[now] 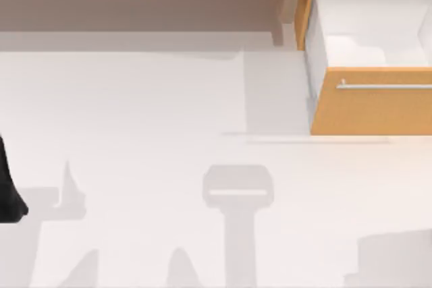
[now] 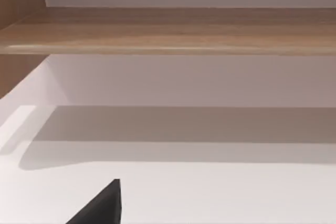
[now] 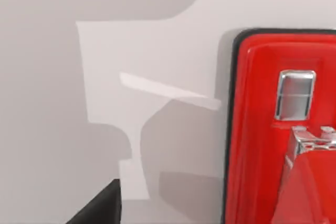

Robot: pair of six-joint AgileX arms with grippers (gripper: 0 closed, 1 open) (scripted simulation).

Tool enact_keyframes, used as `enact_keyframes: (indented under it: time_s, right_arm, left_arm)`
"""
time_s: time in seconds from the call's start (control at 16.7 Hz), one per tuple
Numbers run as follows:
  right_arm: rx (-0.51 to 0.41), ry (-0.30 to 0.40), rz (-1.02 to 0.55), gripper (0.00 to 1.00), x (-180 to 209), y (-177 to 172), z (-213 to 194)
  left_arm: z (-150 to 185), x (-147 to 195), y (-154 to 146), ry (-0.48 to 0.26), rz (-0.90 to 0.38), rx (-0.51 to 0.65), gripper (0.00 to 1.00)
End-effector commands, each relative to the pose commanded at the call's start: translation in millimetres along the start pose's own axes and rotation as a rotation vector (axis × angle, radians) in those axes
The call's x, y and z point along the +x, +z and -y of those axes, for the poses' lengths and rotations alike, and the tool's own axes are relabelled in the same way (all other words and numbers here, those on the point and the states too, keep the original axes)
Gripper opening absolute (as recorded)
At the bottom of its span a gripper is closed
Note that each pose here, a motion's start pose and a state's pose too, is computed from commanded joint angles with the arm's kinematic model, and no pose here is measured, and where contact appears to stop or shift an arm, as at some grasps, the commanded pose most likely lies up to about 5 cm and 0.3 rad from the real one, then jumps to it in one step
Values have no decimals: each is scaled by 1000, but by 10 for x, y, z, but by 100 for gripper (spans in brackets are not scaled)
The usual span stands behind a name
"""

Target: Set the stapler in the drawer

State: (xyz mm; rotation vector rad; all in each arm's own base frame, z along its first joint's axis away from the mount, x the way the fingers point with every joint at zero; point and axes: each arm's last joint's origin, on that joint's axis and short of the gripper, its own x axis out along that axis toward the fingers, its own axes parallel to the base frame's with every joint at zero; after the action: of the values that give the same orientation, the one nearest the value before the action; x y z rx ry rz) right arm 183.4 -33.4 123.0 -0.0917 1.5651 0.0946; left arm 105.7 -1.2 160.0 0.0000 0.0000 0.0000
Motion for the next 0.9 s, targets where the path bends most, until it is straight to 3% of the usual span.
enact_keyframes:
  time_s: [0.3, 0.9]
  right_arm:
    - [0, 1, -4, 100, 45, -10, -3]
    - [0, 1, -4, 25, 45, -10, -3]
  left_arm:
    - [0, 0, 0, 0, 0, 0, 100]
    - [0, 0, 0, 0, 0, 0, 100]
